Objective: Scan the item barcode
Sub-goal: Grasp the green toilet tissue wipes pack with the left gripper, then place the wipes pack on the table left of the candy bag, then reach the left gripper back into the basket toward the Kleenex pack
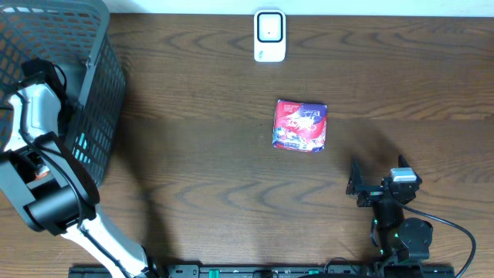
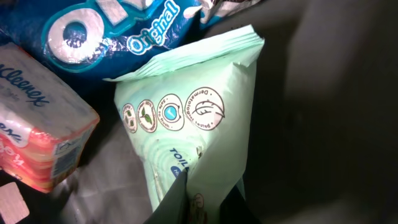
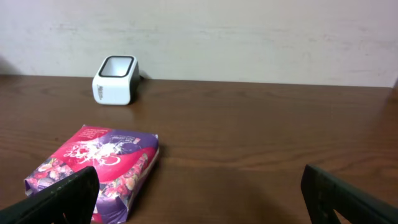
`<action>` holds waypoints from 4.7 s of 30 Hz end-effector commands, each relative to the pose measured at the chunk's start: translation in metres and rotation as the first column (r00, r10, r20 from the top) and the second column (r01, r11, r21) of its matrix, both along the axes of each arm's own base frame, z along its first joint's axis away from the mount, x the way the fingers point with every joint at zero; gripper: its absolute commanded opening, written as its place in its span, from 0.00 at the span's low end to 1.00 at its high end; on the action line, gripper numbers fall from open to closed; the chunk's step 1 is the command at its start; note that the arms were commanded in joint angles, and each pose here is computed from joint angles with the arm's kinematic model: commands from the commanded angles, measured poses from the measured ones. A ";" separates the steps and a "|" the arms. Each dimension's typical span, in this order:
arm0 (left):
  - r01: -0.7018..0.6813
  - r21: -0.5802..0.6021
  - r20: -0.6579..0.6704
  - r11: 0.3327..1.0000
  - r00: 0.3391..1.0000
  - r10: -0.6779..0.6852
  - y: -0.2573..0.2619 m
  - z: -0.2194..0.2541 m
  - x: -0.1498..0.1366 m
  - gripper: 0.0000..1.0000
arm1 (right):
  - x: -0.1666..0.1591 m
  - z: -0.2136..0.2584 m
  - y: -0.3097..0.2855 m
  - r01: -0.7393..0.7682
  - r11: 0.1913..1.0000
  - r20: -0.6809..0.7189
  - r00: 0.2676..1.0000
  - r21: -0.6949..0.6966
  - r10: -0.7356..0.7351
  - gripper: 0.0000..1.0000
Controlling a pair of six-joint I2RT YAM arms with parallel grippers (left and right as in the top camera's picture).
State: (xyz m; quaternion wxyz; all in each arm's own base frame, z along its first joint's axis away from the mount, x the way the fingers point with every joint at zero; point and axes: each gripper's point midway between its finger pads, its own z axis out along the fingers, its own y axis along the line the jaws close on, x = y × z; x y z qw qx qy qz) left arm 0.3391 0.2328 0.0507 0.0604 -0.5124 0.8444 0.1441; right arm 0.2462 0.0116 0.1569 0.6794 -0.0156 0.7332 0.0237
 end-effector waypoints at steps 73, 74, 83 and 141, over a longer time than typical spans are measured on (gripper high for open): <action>0.983 -0.058 0.431 0.176 0.184 -0.883 -0.478 0.134 -0.007 0.07 | 0.000 0.000 0.000 0.002 1.000 -0.001 1.000 0.010 -0.002 0.99; 0.982 -0.070 0.420 0.177 0.190 -0.887 -0.479 0.128 -0.006 0.07 | 0.000 0.000 0.000 0.002 1.000 -0.001 1.000 0.010 -0.002 0.99; 0.975 -0.126 0.358 0.183 0.217 -0.908 -0.493 0.064 0.016 0.08 | 0.000 0.000 0.000 0.002 1.000 -0.001 1.000 0.010 -0.002 0.99; 0.037 0.262 0.179 0.964 0.980 -0.086 0.039 0.151 -0.027 0.69 | 0.000 0.000 0.000 0.002 1.000 -0.001 1.000 0.010 -0.002 0.99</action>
